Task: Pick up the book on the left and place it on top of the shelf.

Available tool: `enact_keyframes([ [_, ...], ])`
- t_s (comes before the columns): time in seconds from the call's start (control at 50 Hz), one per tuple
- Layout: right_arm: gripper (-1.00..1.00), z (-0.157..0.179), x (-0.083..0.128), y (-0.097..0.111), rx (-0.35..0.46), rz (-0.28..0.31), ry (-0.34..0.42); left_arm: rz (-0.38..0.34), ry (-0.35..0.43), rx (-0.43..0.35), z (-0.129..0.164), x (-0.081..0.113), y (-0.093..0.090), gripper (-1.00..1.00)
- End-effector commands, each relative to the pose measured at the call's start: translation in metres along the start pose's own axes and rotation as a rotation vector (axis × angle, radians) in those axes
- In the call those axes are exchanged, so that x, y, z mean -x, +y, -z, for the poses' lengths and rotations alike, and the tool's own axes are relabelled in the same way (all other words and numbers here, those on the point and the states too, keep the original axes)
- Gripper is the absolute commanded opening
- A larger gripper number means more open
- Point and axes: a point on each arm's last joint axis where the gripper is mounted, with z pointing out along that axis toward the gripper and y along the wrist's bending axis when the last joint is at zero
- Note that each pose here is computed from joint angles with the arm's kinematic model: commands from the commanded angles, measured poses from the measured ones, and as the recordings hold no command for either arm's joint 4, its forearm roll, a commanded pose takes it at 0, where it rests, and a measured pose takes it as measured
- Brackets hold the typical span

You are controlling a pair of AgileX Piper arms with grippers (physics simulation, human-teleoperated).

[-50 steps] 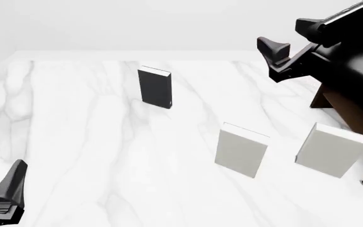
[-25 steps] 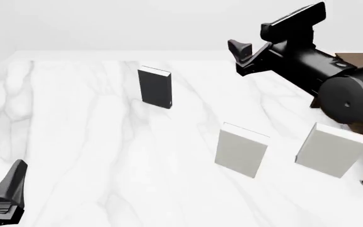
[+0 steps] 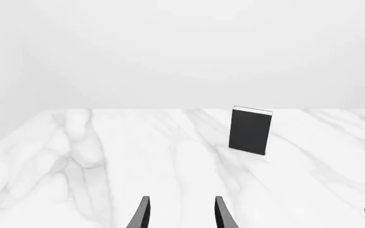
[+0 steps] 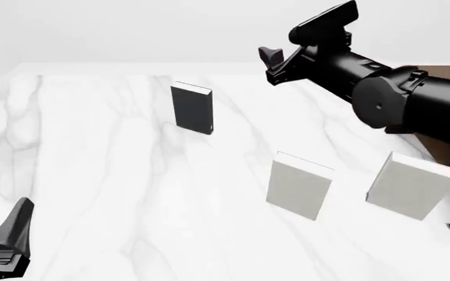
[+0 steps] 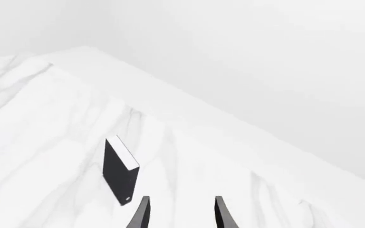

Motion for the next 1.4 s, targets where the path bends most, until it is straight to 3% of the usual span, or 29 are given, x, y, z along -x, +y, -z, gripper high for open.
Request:
enact_keyframes([
  [0.02,1.0,-0.021,-0.002,0.005,0.014,-0.007,0.007,0.0,0.0,0.0,0.0,0.0,0.0,1.0],
  [0.88,1.0,-0.062,-0.036,0.045,0.088,-0.089,0.017,0.0,0.0,0.0,0.0,0.0,0.0,1.0],
  [1.4,1.0,-0.089,-0.048,0.055,0.096,-0.107,0.018,0.0,0.0,0.0,0.0,0.0,0.0,1.0],
])
